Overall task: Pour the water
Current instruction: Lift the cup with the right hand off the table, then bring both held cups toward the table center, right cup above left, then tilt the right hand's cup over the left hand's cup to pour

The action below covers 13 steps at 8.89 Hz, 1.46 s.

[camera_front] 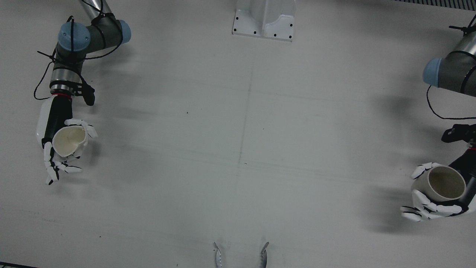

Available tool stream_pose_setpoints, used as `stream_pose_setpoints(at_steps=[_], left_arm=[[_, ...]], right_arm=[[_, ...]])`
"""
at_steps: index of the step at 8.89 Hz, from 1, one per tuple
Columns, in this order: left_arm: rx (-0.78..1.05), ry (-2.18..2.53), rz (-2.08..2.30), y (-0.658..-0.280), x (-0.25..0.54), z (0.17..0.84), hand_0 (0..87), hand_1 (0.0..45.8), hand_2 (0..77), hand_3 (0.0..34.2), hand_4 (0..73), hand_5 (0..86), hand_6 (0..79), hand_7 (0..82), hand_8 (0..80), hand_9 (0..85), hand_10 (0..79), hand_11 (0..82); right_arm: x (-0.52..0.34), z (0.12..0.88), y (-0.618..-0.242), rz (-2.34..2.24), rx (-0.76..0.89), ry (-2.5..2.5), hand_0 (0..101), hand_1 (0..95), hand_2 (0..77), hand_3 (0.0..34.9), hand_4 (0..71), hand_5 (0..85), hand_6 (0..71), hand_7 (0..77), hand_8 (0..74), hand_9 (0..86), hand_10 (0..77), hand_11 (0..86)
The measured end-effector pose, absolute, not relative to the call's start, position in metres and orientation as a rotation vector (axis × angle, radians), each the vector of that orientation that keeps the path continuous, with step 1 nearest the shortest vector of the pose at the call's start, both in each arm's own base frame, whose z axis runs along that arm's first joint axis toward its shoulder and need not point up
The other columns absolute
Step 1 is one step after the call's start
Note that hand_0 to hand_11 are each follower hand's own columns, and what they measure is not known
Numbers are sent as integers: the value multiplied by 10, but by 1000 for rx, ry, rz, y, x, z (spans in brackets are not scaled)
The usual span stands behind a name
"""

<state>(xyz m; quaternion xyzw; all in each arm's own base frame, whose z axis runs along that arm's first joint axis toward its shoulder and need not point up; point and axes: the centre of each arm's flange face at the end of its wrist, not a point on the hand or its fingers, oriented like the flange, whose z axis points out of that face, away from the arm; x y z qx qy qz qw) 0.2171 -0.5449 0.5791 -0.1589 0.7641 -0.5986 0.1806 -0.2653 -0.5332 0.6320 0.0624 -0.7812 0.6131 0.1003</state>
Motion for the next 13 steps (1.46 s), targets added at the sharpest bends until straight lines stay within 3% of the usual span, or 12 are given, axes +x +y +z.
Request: stream_pose_setpoints(at_steps=[3, 7, 11, 12, 13], left_arm=[[-600, 2149, -1561, -558, 324, 481, 801, 235, 420, 0, 627, 278, 453, 540, 251, 295, 202, 322], [-758, 2123, -1376, -542, 482, 326, 803, 229, 425, 0, 627, 278, 453, 540, 251, 289, 191, 322], [-837, 2094, -1315, -509, 539, 284, 803, 229, 425, 0, 627, 278, 453, 540, 251, 295, 202, 322], [-846, 2092, -1308, -504, 543, 279, 802, 229, 425, 0, 627, 278, 453, 540, 251, 295, 202, 322], [-851, 2093, -1303, -502, 546, 274, 801, 229, 425, 0, 627, 278, 453, 540, 251, 295, 202, 322]], right_arm=[[-199, 595, -543, 1803, 260, -2386, 525, 180, 300, 0, 33, 169, 644, 562, 235, 284, 0, 5], [-136, 519, -550, 1683, 344, -2406, 576, 180, 300, 0, 60, 180, 644, 562, 245, 278, 0, 5], [-195, 385, -519, 1305, 486, -2341, 630, 180, 300, 0, 49, 202, 644, 562, 267, 300, 0, 11], [-208, 358, -509, 1236, 528, -2317, 709, 191, 305, 0, 87, 213, 644, 556, 289, 316, 0, 5], [-217, 331, -498, 1161, 574, -2279, 759, 191, 365, 0, 120, 213, 644, 556, 278, 300, 0, 5]])
